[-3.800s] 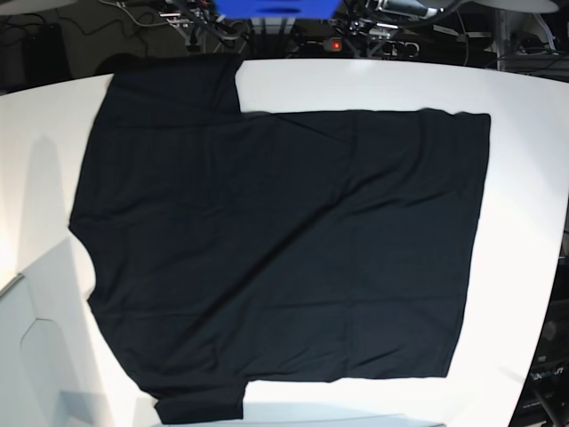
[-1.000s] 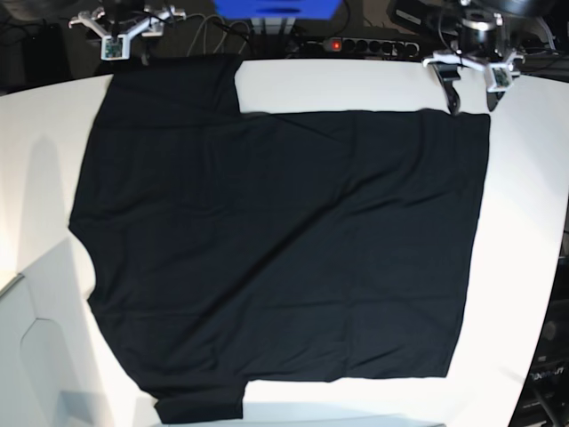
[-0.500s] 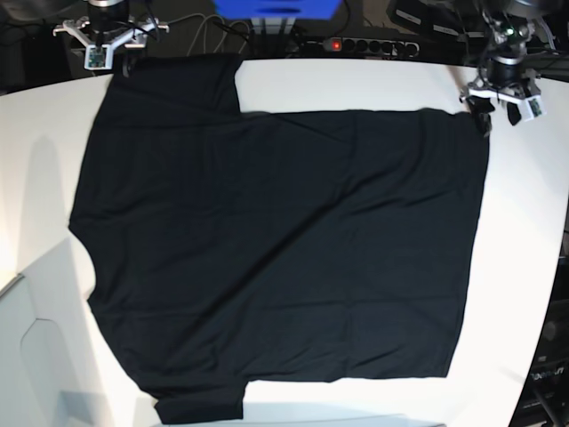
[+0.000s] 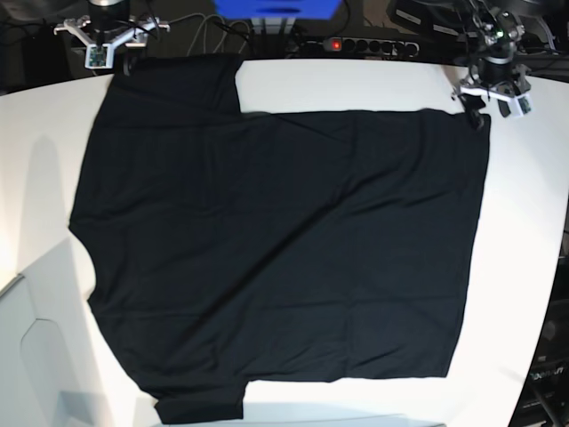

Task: Fold the T-shirt properly
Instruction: 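Lower both grippers and pinch the shirt's shoulder corners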

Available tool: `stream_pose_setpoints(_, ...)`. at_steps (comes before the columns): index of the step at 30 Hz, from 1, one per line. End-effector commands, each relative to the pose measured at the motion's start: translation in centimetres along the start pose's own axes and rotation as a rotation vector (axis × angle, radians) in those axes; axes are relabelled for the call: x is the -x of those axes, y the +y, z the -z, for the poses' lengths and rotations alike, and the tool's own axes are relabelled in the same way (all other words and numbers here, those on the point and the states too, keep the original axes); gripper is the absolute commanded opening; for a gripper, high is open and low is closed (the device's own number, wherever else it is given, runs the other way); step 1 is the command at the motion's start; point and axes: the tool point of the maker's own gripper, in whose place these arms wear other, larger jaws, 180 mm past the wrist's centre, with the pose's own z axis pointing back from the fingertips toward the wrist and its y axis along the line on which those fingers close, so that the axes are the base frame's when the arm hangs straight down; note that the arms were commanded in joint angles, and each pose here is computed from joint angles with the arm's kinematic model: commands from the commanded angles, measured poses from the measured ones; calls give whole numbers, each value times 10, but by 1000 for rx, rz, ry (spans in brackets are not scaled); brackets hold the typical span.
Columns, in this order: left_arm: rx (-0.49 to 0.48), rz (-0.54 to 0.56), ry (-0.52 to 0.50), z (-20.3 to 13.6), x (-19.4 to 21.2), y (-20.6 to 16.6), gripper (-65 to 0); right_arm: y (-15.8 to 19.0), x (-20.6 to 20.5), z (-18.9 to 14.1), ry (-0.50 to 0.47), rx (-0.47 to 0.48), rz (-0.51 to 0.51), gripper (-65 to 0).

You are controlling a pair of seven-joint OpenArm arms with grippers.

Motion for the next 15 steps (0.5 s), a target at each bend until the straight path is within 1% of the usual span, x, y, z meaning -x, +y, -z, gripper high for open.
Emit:
stream_pose_setpoints(1, -2, 6, 20, -2, 4, 3, -217, -2, -4, -4, -17, 0, -12, -306)
stream_pose_setpoints(8, 1, 5, 20, -2, 4, 1, -222, -2, -4, -4, -17, 0, -12, -306)
stream_pose_setpoints(9, 1, 4, 21, -2, 4, 1, -234, -2, -4, -4, -17, 0, -12, -306)
stream_pose_setpoints(10, 0, 3, 24, -2, 5, 1, -256, -2, -4, -4, -17, 0, -12, -306)
stream_pose_setpoints(11, 1, -1, 24, -2, 6, 1, -300, -2, -4, -4, -17, 0, -12, -306)
stream_pose_setpoints(13, 2, -1, 24, -2, 6, 1, -414, -2, -4, -4, -17, 0, -12, -306)
stream_pose_setpoints(15, 2, 1, 24, -2, 5, 1, -508, -2, -4, -4, -17, 0, -12, -306)
